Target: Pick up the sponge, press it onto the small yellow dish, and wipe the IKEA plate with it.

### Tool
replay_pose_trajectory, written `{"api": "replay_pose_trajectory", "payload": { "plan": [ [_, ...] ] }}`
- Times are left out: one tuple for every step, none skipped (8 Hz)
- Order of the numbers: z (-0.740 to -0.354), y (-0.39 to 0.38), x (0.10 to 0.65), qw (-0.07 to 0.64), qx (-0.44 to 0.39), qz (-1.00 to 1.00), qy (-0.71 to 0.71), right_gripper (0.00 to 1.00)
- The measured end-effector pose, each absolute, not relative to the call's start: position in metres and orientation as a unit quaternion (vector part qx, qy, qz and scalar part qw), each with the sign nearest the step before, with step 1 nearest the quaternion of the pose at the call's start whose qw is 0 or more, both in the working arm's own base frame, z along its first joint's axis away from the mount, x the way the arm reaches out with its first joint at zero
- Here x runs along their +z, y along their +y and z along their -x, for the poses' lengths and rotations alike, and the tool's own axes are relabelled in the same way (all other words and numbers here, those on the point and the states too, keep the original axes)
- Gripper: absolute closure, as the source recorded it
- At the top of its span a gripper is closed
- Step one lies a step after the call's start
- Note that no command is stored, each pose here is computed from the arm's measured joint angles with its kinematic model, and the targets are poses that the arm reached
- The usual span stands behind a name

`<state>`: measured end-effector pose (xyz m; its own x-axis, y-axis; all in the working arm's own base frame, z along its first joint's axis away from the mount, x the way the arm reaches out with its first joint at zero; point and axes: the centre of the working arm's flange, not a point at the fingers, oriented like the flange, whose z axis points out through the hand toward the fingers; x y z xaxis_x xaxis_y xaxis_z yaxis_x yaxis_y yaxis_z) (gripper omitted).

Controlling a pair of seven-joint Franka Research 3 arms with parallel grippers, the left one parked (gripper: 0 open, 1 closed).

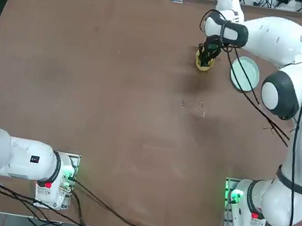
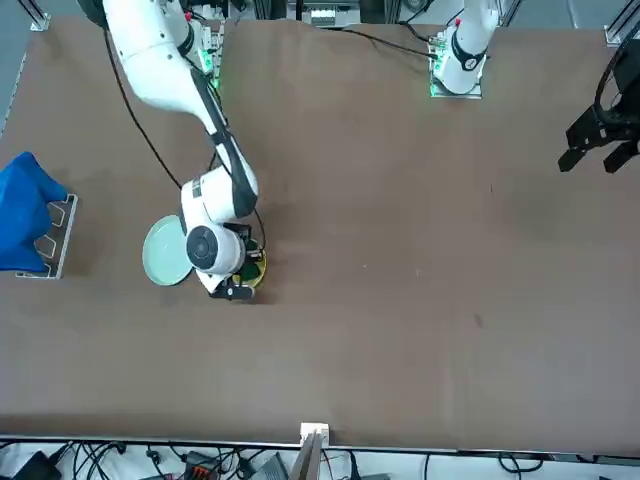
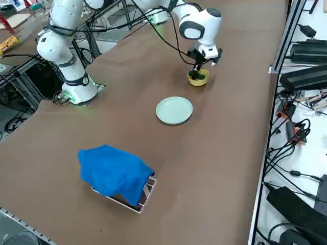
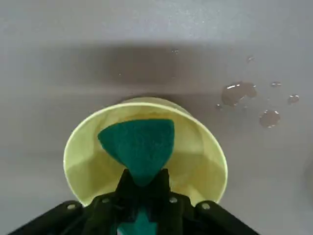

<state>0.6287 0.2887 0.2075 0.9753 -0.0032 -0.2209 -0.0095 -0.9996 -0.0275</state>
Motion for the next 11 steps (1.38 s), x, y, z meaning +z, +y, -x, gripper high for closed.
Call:
{"api": "replay_pose_trajectory", "payload": {
  "plan": [
    [-0.6293, 0.2881, 0.2079, 0.015, 0.111, 0.994, 0.002, 0.90],
    [-0.6296, 0.2873, 0.2079, 0.015, 0.111, 0.994, 0.000, 0.90],
    [-0.6298, 0.2868, 0.2077, 0.015, 0.111, 0.994, -0.004, 0.90],
    [-0.6300, 0.2860, 0.2069, 0.016, 0.111, 0.994, -0.009, 0.90],
    [-0.6302, 0.2853, 0.2060, 0.016, 0.112, 0.994, -0.012, 0.90],
    [-0.6303, 0.2851, 0.2058, 0.016, 0.112, 0.994, -0.012, 0.90],
    [-0.6304, 0.2849, 0.2058, 0.016, 0.112, 0.994, -0.012, 0.90],
    [-0.6307, 0.2841, 0.2055, 0.016, 0.112, 0.994, -0.012, 0.90],
    [-0.6312, 0.2830, 0.2055, 0.016, 0.112, 0.994, -0.012, 0.90],
    [-0.6322, 0.2829, 0.2065, 0.017, 0.110, 0.994, -0.013, 0.90],
    [-0.6349, 0.2842, 0.2112, 0.019, 0.106, 0.994, -0.014, 0.90]
  ]
}}
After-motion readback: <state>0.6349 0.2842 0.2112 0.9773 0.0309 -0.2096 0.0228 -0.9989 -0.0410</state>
